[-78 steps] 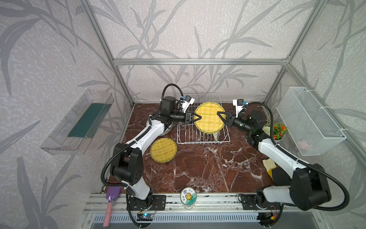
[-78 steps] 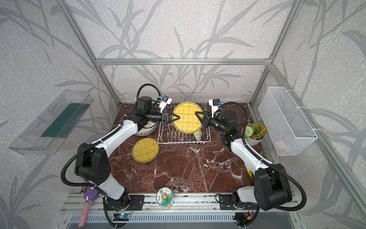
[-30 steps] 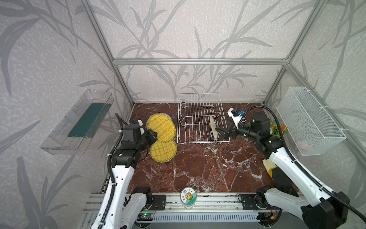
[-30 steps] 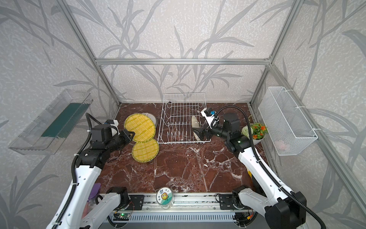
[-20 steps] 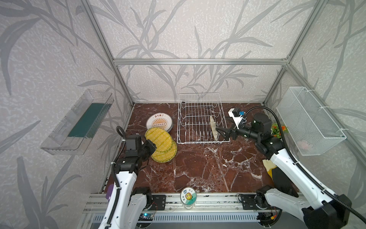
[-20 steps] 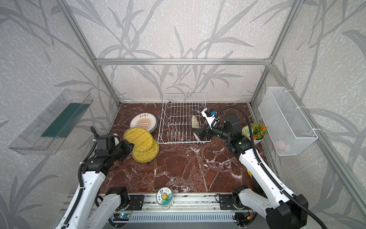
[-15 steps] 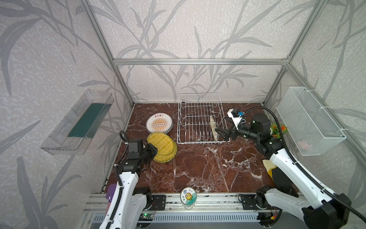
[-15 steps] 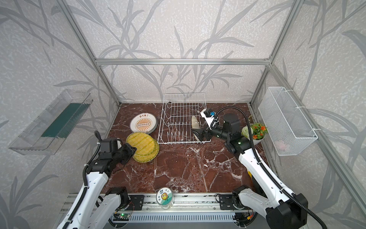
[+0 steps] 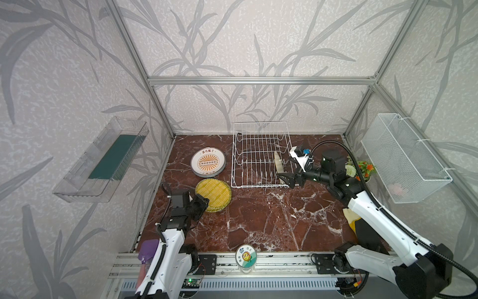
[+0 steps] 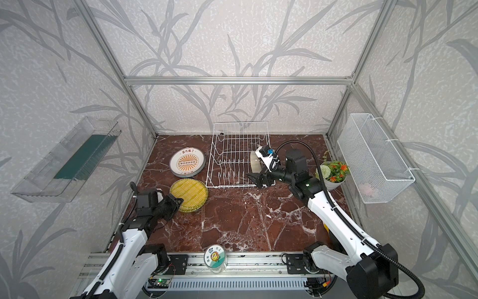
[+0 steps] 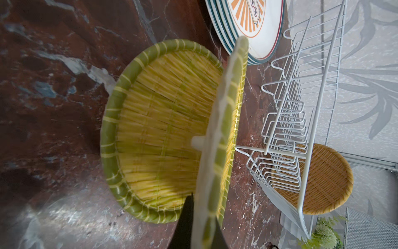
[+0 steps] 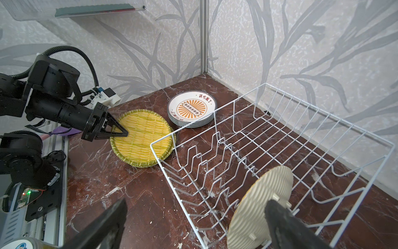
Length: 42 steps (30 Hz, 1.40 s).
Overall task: Unload the plates from the dish rack
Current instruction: Place the plate on the plate.
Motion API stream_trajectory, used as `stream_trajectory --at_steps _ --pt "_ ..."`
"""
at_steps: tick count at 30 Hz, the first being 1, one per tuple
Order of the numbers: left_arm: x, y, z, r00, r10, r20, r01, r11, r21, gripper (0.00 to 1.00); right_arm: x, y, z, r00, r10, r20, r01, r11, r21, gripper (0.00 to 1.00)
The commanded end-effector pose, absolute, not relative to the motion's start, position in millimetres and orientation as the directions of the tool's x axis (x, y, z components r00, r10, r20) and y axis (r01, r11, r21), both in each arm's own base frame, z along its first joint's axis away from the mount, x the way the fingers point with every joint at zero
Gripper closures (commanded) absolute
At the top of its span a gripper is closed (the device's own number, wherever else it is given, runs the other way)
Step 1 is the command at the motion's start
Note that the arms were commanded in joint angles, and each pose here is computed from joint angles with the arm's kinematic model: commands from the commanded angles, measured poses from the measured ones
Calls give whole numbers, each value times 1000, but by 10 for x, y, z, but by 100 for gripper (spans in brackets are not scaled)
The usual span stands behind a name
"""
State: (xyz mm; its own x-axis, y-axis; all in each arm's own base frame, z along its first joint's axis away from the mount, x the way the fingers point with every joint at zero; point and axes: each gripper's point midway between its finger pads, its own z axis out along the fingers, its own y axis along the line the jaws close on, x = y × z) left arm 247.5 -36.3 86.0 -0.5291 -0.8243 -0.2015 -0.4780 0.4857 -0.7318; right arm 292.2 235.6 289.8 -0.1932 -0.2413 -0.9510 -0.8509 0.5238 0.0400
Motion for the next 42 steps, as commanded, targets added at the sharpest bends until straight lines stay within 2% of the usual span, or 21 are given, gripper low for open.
stream_trajectory --at_steps 1,12,17,29,31,34,42 --pt "2617 -367 1055 -501 -833 -236 -392 462 -796 100 2884 2411 2892 -185 -252 -950 -868 496 37 1" --pt "2612 -300 944 -473 -853 -222 -409 436 -802 100 2864 2475 2849 -191 -266 -945 -876 481 42 1" --pt "2579 -296 897 -488 -846 -214 -418 442 -794 88 2896 2487 2798 -197 -275 -941 -872 487 40 1" --pt "2500 -333 679 -518 -843 -147 -471 424 -773 77 2900 2609 2763 -191 -284 -940 -885 464 40 1" --pt "2486 -333 664 -521 -842 -139 -483 425 -766 69 2904 2621 2777 -187 -284 -940 -886 462 37 1" --pt "2464 -331 652 -528 -839 -133 -496 431 -754 65 2905 2634 2775 -187 -285 -940 -887 460 37 1" --pt "2445 -349 710 -559 -821 -116 -514 453 -729 45 2897 2666 2767 -187 -289 -939 -893 448 40 1"
